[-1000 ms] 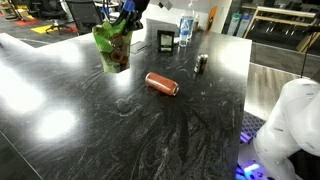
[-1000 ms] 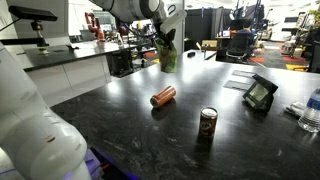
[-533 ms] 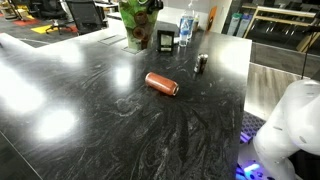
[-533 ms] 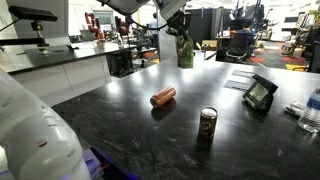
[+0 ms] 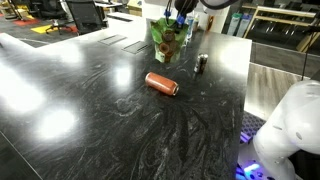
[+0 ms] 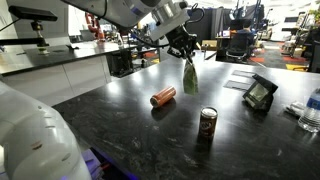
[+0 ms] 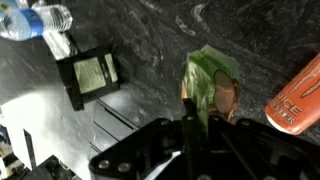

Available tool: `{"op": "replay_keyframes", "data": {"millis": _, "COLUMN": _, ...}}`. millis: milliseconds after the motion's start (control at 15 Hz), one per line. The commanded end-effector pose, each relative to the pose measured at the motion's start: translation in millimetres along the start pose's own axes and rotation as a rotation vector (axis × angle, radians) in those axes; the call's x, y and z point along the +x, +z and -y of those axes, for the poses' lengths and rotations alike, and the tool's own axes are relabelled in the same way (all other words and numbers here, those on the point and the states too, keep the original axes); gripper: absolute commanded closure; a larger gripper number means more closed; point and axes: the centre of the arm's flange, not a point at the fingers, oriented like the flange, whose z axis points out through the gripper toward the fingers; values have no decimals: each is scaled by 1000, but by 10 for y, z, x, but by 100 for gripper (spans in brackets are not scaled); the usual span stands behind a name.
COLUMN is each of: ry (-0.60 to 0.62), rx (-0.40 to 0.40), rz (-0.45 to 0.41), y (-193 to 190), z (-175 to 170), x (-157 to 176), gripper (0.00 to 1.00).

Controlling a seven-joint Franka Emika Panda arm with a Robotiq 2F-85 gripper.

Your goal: Move the green packet to the right

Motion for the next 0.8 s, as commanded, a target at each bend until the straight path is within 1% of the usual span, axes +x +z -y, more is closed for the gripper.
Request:
{"op": "replay_keyframes", "data": {"millis": 0, "ry": 190, "rx": 34, "rz": 81, "y": 236, "z": 171, "x": -368, "gripper": 99}}
{"op": "replay_keyframes", "data": {"millis": 200, "ry": 337, "rx": 62, "rz": 137, "y": 499, "z": 276, "x": -552, "gripper": 99}}
{"op": "replay_keyframes", "data": {"millis": 467, "ry": 443, "rx": 95, "rz": 178, "y": 733, "z": 354, "x": -739, "gripper": 99}}
{"op": "replay_keyframes", "data": {"millis": 533, "ry": 464, "rx": 97, "rz": 179, "y": 727, "z": 343, "x": -765, "gripper": 71}}
{"op": "replay_keyframes", "data": {"millis": 600, "ry": 480, "rx": 96, "rz": 173, "y": 682, "z": 324, "x": -786, "gripper": 71}}
{"op": "replay_keyframes", "data": {"millis": 733, "ry": 490, "rx": 85, "rz": 167, "y": 540, "z": 293, "x": -809, "gripper": 58}}
